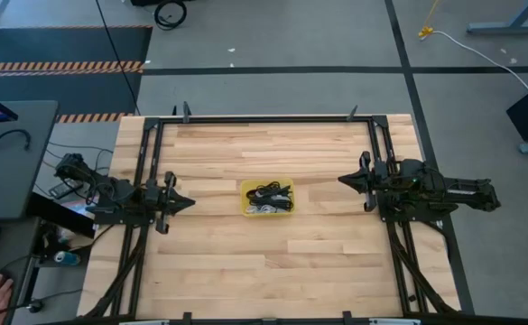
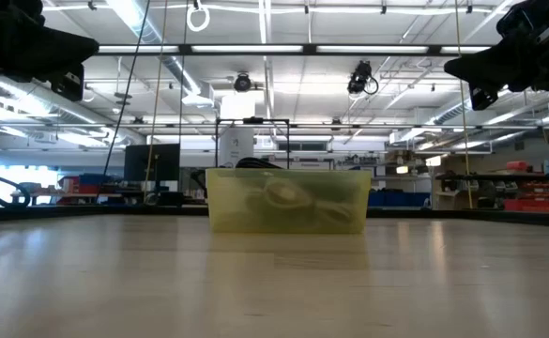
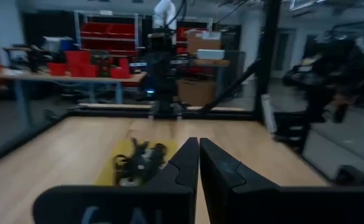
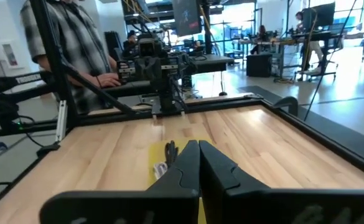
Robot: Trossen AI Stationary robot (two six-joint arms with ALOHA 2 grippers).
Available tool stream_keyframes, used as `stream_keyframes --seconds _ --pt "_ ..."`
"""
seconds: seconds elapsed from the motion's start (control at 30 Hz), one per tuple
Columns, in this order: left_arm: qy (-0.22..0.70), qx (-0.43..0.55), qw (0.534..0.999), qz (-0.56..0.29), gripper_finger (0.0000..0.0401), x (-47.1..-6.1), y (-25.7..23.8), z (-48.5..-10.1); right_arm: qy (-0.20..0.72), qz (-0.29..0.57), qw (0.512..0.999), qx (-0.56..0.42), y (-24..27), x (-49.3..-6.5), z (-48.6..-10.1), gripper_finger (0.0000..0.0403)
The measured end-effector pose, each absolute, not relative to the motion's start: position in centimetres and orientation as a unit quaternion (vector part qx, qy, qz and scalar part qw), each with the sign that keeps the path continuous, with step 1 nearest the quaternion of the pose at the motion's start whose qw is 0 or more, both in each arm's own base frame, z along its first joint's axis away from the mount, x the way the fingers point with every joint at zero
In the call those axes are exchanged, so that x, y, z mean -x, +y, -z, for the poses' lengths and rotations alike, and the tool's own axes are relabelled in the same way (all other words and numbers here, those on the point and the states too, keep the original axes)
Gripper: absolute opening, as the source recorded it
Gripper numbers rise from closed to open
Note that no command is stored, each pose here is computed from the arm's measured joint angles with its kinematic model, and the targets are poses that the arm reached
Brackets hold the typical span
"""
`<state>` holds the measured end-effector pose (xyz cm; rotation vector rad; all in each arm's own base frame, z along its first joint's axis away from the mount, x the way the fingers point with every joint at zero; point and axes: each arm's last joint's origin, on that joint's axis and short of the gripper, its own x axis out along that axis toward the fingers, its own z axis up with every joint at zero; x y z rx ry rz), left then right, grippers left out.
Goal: Pick and place USB-C Cables
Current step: Return to Home Position
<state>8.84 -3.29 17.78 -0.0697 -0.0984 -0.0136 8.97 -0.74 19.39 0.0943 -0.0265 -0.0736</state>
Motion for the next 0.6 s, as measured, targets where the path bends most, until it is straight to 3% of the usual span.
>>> stream_keyframes --seconds 0.23,0.6 --pt "-0.036 -0.05 0.997 -0.053 0.0007 -8.85 -2.97 -17.58 -0.005 0.067 0.997 -0.024 -0.91 -8.95 -19.23 0.0002" --pt "-0.033 -0.033 0.998 -0.048 0.0007 -8.85 -3.0 -17.51 0.005 0.069 0.997 -0.023 -0.92 -8.95 -19.04 0.0013"
